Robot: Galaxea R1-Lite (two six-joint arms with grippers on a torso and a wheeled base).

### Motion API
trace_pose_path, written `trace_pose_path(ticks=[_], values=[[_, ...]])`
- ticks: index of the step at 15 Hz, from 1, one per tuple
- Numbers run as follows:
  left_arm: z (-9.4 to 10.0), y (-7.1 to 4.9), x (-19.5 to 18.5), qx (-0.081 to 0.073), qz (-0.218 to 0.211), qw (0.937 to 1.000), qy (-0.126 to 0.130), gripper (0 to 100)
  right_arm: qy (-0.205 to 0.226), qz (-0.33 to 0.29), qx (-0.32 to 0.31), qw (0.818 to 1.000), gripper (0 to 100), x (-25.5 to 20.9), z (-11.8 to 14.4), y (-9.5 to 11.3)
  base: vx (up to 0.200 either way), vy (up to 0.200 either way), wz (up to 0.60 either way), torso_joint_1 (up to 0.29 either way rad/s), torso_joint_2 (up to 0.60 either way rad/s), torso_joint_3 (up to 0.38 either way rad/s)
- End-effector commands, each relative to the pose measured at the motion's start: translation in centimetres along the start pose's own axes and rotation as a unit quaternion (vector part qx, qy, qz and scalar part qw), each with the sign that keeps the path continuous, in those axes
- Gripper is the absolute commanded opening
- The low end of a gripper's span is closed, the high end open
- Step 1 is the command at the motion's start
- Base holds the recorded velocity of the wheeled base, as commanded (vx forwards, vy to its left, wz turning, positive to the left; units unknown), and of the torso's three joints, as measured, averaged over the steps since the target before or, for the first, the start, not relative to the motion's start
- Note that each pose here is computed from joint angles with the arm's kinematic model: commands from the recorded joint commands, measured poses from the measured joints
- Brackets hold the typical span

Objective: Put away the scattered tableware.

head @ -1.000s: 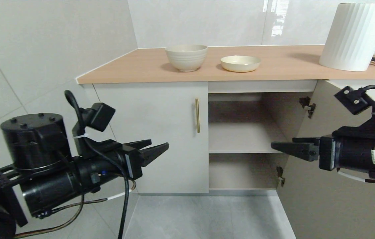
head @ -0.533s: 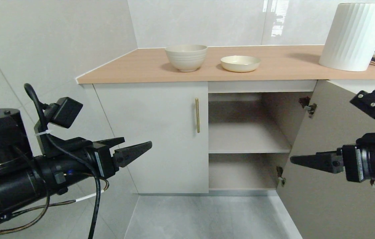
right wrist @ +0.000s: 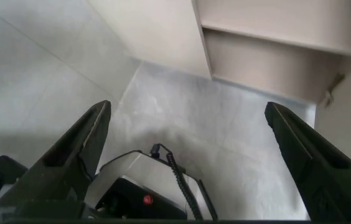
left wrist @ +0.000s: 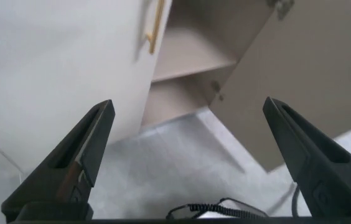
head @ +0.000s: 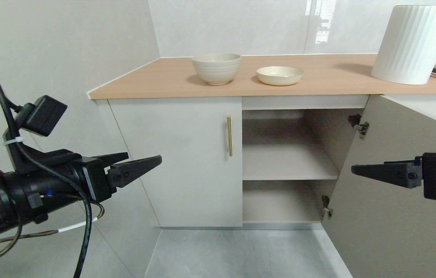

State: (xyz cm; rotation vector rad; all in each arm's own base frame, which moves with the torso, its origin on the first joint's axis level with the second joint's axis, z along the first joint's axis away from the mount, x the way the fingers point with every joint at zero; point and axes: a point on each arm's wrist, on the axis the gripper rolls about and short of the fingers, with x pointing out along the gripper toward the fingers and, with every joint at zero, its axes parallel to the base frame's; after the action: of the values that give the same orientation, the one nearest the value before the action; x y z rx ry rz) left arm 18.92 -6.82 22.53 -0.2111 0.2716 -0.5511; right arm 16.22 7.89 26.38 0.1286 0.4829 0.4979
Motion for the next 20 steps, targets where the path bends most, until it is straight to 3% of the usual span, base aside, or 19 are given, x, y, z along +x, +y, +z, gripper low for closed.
trace_pose_path(ticks=[1, 11, 20], values=[[0.11, 0.3, -0.06, -0.002, 0.007, 1.0, -0.003, 100, -0.003, 0.004, -0.002, 1.0, 100, -0.26, -0.02, 0.18, 0.2, 0.0, 0.0, -0.002, -0.01, 0.002], [0.29, 0.48, 0.1, -0.002, 0.011, 0.9999, -0.004, 100, 0.003, 0.01, -0.004, 1.0, 100, -0.21, -0.37, 0.25, 0.2, 0.0, 0.0, 0.005, 0.0, 0.001], [0.36, 0.44, 0.02, -0.002, 0.01, 0.9999, -0.007, 100, -0.031, 0.018, -0.025, 0.999, 100, -0.6, -0.86, 0.19, 0.0, 0.0, 0.0, 0.006, -0.02, -0.018]])
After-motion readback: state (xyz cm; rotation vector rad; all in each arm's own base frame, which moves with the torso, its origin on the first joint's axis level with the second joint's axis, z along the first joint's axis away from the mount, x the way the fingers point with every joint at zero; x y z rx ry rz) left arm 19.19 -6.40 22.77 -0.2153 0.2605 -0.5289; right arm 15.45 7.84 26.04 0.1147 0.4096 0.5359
